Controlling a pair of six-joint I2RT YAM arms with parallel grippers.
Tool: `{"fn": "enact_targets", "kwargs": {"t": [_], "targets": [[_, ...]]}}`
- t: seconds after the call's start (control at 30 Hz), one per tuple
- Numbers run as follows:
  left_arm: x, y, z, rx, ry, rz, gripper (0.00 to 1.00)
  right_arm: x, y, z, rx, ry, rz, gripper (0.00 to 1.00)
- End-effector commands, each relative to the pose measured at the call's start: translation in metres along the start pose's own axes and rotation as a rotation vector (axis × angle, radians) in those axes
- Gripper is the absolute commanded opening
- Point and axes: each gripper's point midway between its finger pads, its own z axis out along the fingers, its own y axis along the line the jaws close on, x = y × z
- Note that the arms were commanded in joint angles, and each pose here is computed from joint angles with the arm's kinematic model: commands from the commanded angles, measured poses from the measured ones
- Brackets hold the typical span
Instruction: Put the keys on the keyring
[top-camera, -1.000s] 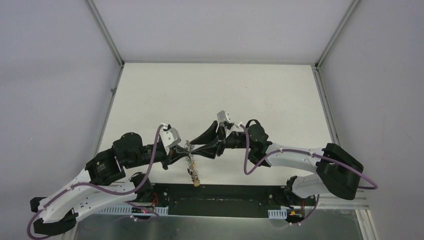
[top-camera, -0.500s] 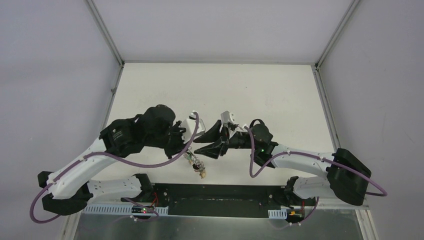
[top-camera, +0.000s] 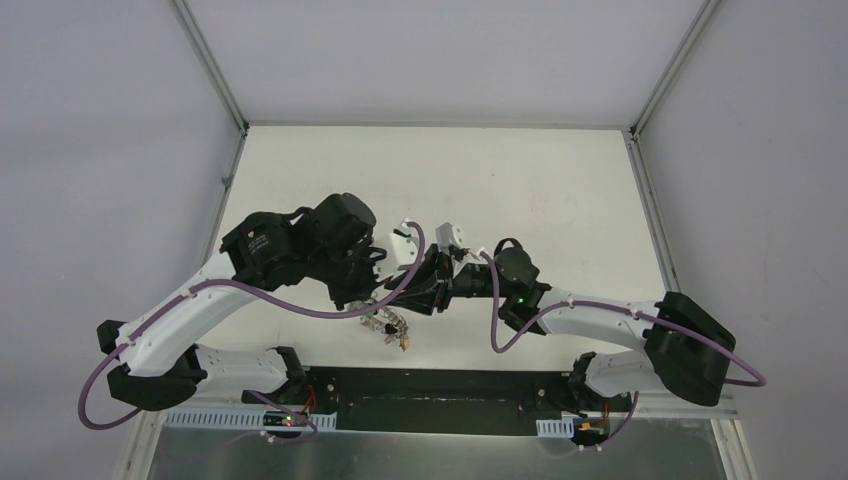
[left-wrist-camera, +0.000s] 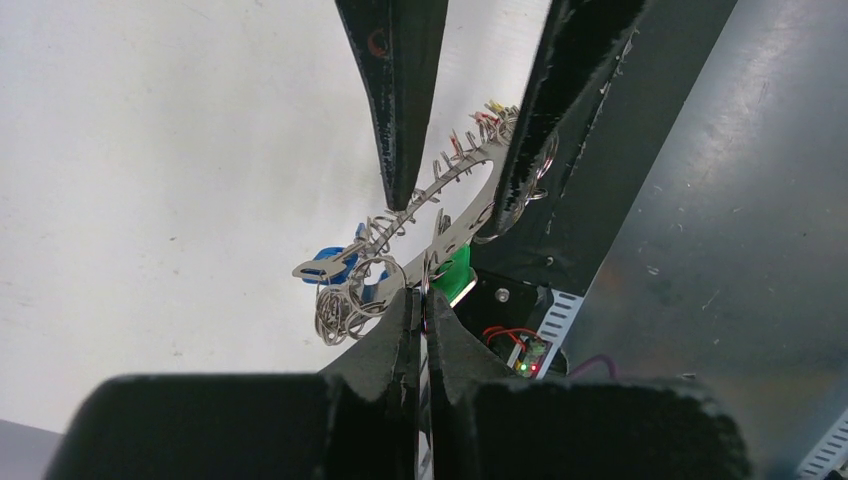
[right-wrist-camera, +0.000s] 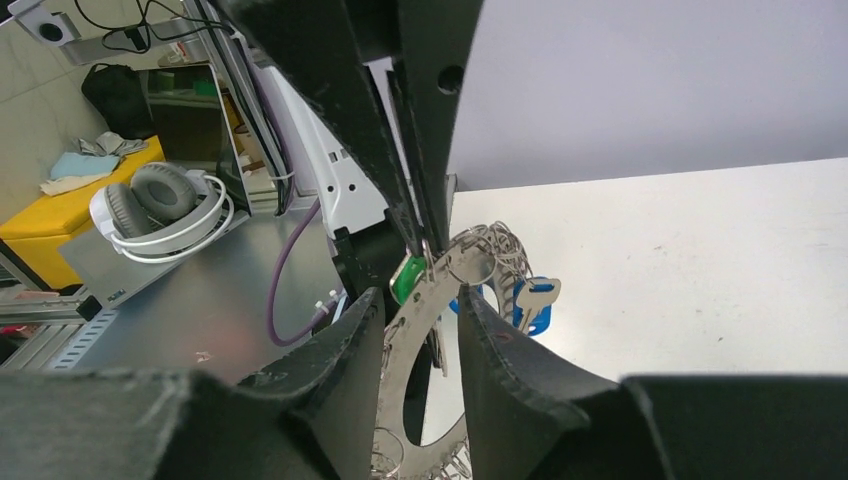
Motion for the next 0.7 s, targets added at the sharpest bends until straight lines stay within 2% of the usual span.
{"fn": "enact_targets", "kwargs": {"t": [0.0,0.47,0.67], "targets": [[-0.010,-0.001,-0.011,0.000,-0.053,0.028,0.00,-0.016,-0.002,0.009,-0.020,-0.070,-0.011,0.34],[-0.012,-0.007,-0.007,0.030,-0.077,0.021,0.00,-0.022,-0.002,0.026,-0.079,-0.112,0.032,0.30],[-0.011,-0.006,-0.008,0.023,-0.078,0.023,0.00,-0.018,-0.001,0.029,-0.095,-0.099,0.043,0.21]]}}
